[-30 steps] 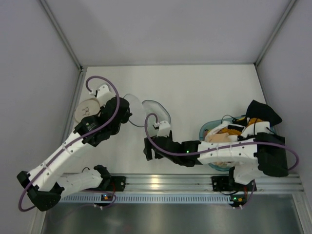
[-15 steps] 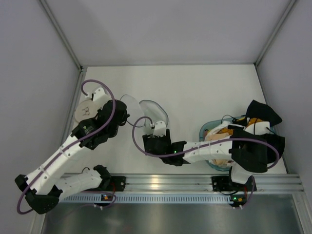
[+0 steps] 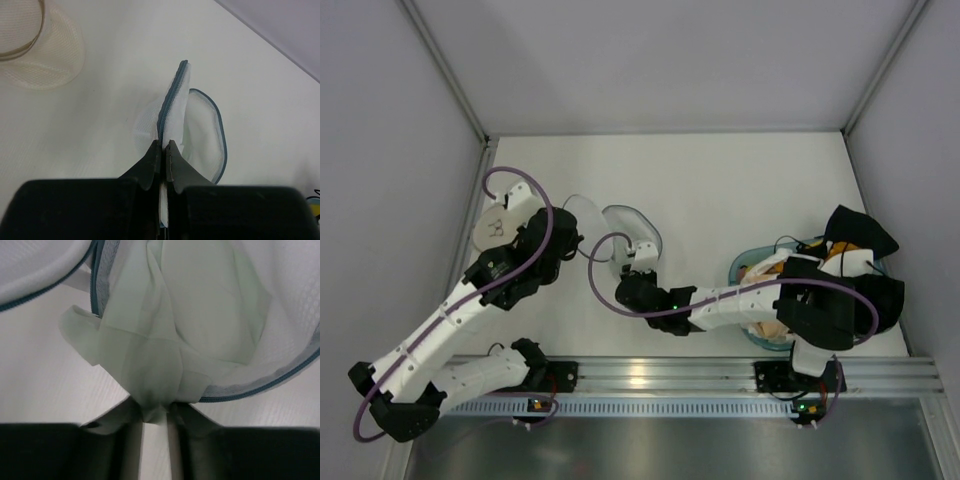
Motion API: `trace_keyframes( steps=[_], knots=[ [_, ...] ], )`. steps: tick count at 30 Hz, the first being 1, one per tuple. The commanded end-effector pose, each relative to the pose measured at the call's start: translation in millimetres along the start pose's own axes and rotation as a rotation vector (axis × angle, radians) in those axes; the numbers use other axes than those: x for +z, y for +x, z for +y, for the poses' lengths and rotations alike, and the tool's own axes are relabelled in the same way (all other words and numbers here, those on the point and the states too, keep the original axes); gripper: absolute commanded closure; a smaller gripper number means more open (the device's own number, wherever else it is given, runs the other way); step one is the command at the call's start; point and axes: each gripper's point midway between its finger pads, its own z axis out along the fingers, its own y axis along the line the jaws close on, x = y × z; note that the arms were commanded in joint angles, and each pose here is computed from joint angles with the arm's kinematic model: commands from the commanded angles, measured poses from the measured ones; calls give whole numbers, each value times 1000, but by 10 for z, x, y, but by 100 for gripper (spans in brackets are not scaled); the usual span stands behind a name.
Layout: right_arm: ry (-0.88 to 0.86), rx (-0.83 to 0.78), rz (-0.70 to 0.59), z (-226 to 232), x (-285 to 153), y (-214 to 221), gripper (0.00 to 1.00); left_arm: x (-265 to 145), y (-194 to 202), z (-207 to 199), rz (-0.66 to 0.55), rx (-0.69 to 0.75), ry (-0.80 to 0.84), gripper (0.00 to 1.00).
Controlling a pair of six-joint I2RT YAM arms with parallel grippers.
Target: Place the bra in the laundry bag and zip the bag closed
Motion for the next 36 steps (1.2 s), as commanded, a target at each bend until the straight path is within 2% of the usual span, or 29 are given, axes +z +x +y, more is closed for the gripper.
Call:
trace_keyframes(
  steps=[1,2,6,13,18,22,27,29,32,33,34,35,36],
  knots=[
    [-19,59,-40,91,-6,-277,95,-22,-139,-45,-56,-45,17,100],
    [-24,56,-32,93,-47,-314,100,-16,-133,-36,-56,-31,13,100],
    [-71,29,32,56,-329,-430,100,-15,-112,-15,-47,15,12,100],
    [-227,54,70,150,-738,-850,100,-32,24,47,6,76,27,100],
    [-212,48,59,18,-587,-1146,100,-50,230,69,83,84,60,100],
    [-226,44,51,-8,-470,-1289,100,-86,266,119,96,92,71,100],
    [-214,5,126,5,-288,-1089,100,-173,187,148,79,82,96,100],
    [-251,-9,197,77,-212,-851,100,-176,158,135,76,93,92,100],
    [-208,-33,276,-13,-138,-554,100,-168,179,94,93,131,98,100],
    [-190,-41,292,-67,-141,-493,93,-165,185,84,99,145,101,100],
    [-172,-46,299,-128,-163,-450,81,-161,189,86,102,171,101,100],
    [-160,-49,297,-171,-184,-469,67,-175,186,65,110,187,108,100],
    [-152,-50,292,-195,-214,-500,41,-179,188,83,116,210,104,100]
  ],
)
